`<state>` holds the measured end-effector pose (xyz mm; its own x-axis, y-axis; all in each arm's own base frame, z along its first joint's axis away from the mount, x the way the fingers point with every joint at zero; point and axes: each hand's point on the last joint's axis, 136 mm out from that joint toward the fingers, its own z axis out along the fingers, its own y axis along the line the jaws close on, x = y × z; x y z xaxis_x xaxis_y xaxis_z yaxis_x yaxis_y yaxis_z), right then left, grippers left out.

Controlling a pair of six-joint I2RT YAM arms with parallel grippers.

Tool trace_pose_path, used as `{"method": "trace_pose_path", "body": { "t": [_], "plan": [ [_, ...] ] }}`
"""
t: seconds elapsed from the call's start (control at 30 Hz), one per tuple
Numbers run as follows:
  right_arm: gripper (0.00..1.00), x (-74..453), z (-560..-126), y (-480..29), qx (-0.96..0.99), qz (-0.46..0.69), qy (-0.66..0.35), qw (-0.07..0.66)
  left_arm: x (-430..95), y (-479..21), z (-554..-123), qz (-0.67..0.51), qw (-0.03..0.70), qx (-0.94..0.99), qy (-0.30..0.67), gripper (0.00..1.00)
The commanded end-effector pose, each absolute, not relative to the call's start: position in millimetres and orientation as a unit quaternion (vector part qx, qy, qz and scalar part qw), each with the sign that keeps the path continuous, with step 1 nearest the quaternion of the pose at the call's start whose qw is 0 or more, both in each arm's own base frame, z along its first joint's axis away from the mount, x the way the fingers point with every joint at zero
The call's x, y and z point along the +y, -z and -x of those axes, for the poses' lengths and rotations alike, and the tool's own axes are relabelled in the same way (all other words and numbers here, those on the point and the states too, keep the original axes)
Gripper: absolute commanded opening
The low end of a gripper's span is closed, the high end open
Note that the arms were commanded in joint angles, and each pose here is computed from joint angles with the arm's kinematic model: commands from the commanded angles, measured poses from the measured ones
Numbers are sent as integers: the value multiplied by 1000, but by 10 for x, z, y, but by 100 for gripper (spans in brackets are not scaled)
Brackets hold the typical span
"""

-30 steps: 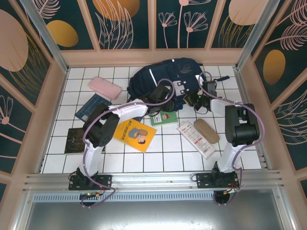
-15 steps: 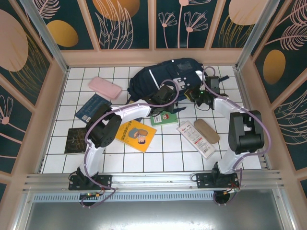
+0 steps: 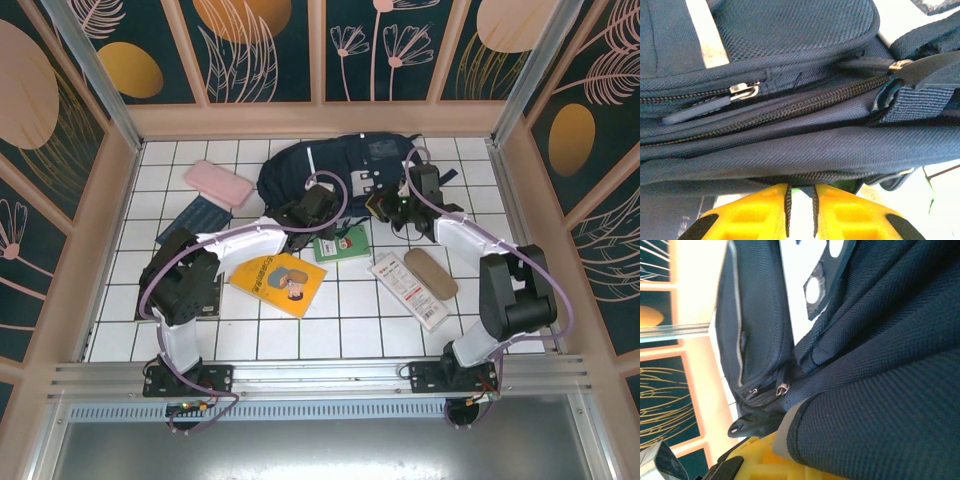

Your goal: Pack the student bag

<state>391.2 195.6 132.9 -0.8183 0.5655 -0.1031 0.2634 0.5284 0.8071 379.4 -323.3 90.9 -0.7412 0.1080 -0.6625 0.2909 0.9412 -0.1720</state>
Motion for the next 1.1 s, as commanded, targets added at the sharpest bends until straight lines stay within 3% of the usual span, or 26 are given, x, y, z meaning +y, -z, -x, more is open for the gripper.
{"method": "trace_pose_path", "body": {
  "t": [0.0,0.43,0.87,1.07],
  "plan": [
    [0,2058,-3991,-1252,854,-231,-433,176,-3248,-936,-3745,-105,337,923,154,22],
    [0,2021,-4241,-860,874,-236,-390,168,-3483,-793,-3772,-147,328,915,185,17],
    [0,1855,-4017,-1921,854,-176,-412,265,-3283,-853,-3831,-111,356,915,152,15],
    [0,1650,-3948,-1858,859,-187,-394,266,-3376,-736,-3978,-108,352,919,142,14]
  ]
}}
